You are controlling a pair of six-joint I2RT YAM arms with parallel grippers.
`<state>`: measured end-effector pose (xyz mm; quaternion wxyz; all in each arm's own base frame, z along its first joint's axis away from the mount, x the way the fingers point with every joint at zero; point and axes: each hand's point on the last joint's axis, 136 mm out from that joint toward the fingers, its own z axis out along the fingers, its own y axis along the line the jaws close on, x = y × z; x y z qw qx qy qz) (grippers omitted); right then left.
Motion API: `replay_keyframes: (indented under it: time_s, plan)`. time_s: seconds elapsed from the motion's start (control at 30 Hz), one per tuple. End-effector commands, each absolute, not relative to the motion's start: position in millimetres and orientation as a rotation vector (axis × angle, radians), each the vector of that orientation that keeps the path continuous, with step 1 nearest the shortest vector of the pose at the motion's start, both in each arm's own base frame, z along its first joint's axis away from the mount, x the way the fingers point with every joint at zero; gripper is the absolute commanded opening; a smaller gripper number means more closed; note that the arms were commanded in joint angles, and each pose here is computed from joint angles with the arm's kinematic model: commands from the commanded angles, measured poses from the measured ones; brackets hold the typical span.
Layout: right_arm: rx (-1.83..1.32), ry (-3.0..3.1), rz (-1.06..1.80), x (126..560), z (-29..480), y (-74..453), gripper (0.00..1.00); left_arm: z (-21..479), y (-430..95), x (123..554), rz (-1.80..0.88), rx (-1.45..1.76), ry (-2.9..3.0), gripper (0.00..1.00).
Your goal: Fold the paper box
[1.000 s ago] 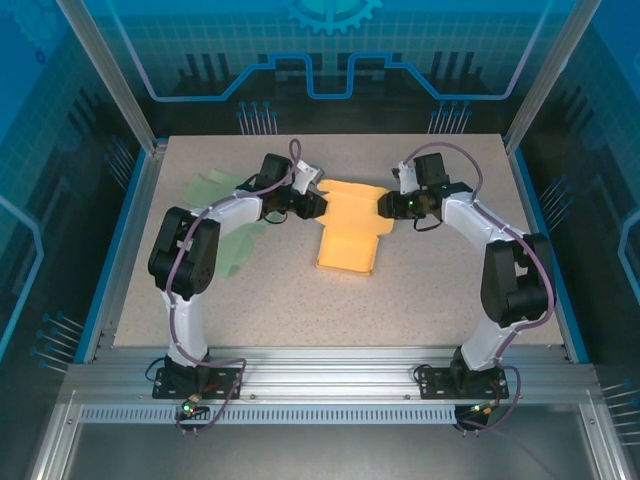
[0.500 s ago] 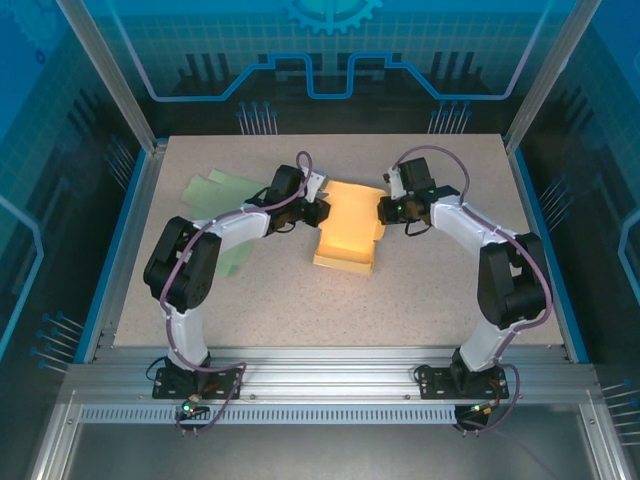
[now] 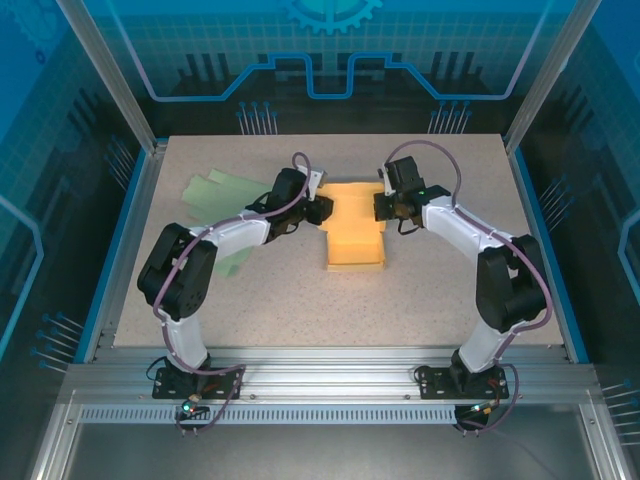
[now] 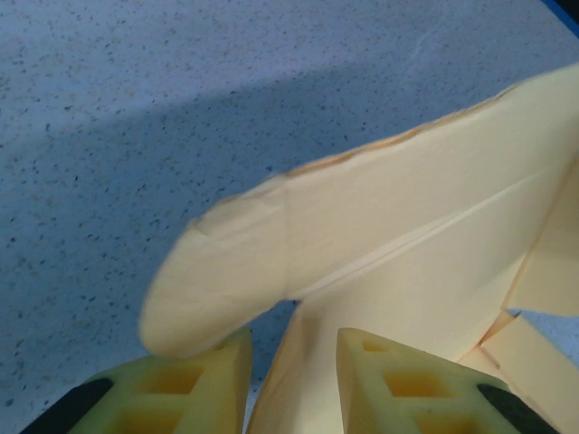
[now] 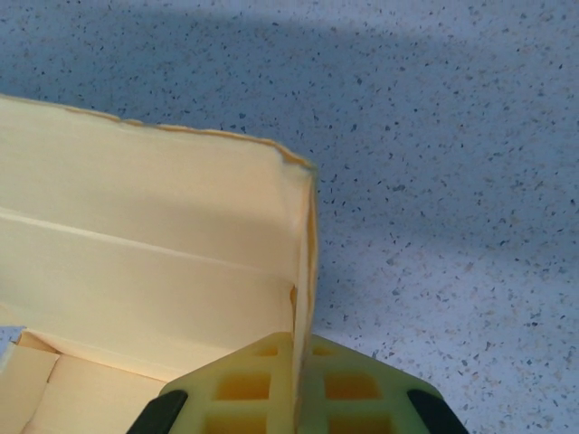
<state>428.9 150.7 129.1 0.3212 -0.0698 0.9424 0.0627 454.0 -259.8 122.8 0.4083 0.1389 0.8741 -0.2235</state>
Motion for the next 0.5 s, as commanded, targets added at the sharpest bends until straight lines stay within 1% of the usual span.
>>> replay_keyframes:
  time_s: [0.0, 0.13, 0.2, 0.33, 0.47]
  plan:
    - [-0.216, 2.404, 0.142, 431.5, 148.2, 151.7, 0.0, 133.4, -251.3, 450.0, -0.512, 0.336, 2.187, 0.33]
    - [-0.247, 2.392, 0.155, 428.4, 148.1, 154.5, 0.0, 131.4, -248.6, 447.6, -0.496, 0.349, 2.194, 0.32]
    - [-0.255, 2.388, 0.158, 427.3, 148.7, 155.7, 0.0, 131.5, -250.0, 447.3, -0.504, 0.356, 2.197, 0.28]
    - [-0.255, 2.38, 0.145, 425.8, 150.5, 155.9, 0.0, 137.2, -252.7, 447.1, -0.537, 0.331, 2.191, 0.14]
    - [-0.253, 2.347, 0.14, 426.2, 156.4, 159.7, 0.0, 153.7, -256.4, 450.5, -0.579, 0.284, 2.146, 0.12]
